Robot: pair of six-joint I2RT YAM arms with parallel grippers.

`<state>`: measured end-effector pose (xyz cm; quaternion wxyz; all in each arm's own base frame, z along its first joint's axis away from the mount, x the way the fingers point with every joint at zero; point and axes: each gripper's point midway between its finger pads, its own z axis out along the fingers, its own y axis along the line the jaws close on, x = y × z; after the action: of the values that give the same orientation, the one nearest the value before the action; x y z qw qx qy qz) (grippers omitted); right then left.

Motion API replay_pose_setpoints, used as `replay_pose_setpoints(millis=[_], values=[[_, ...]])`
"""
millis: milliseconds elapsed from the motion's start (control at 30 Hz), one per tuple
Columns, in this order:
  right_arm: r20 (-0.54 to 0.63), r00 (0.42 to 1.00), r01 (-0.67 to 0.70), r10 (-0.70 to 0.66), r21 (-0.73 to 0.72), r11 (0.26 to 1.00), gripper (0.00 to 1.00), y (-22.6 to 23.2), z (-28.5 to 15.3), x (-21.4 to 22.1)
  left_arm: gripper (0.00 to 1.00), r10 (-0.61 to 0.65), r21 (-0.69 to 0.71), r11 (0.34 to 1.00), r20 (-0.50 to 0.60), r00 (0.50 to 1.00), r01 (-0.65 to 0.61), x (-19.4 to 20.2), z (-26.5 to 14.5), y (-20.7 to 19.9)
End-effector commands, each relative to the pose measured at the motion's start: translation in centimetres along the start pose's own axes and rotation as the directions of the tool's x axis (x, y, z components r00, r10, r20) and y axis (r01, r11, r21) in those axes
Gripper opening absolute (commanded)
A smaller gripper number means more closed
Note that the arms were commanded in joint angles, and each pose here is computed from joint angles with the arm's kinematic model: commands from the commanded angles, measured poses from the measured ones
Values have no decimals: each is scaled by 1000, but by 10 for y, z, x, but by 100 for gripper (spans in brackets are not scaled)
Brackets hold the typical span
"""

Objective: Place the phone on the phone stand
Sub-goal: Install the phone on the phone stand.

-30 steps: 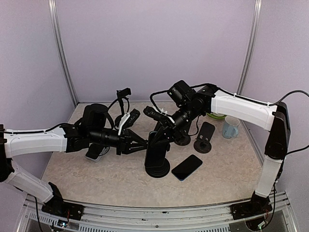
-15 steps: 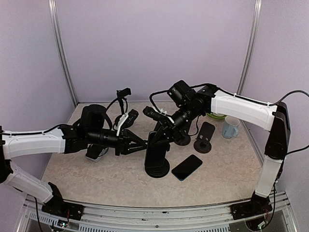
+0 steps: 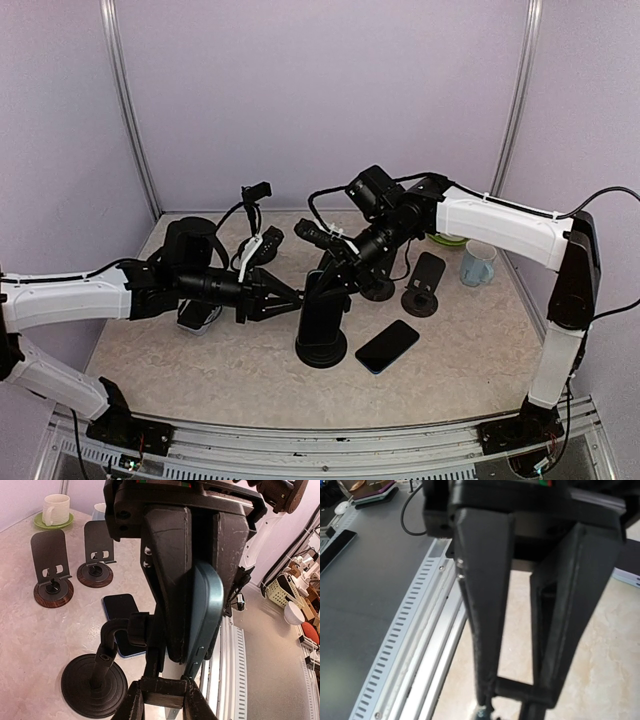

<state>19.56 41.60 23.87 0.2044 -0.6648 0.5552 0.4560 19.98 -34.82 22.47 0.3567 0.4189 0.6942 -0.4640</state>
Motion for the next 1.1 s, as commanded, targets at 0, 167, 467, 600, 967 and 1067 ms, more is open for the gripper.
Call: replay_pose_setpoints(millis=[0,167,467,600,967,1067], values=[[-156,971,-170,181,83,982,0,-20,-7,52,0,64,24,998,78,995,-66,-22,-20,-14],[-157,966,-193,206,93,977,0,-27,-5,54,0,80,5,997,90,993,-81,-21,-20,-16],[-172,949,-244,264,129,961,0,-38,-3,57,0,93,-32,995,92,991,-90,-19,-17,-16],[-177,943,-260,283,142,955,0,-40,-2,60,0,100,-34,995,102,990,-97,-20,-18,-17],[-233,886,-350,402,233,907,0,-52,-1,73,0,112,-66,992,108,988,-106,-24,-15,-19],[-245,884,-344,397,232,910,0,-48,4,72,0,110,-68,992,110,988,-102,-25,-13,-19]])
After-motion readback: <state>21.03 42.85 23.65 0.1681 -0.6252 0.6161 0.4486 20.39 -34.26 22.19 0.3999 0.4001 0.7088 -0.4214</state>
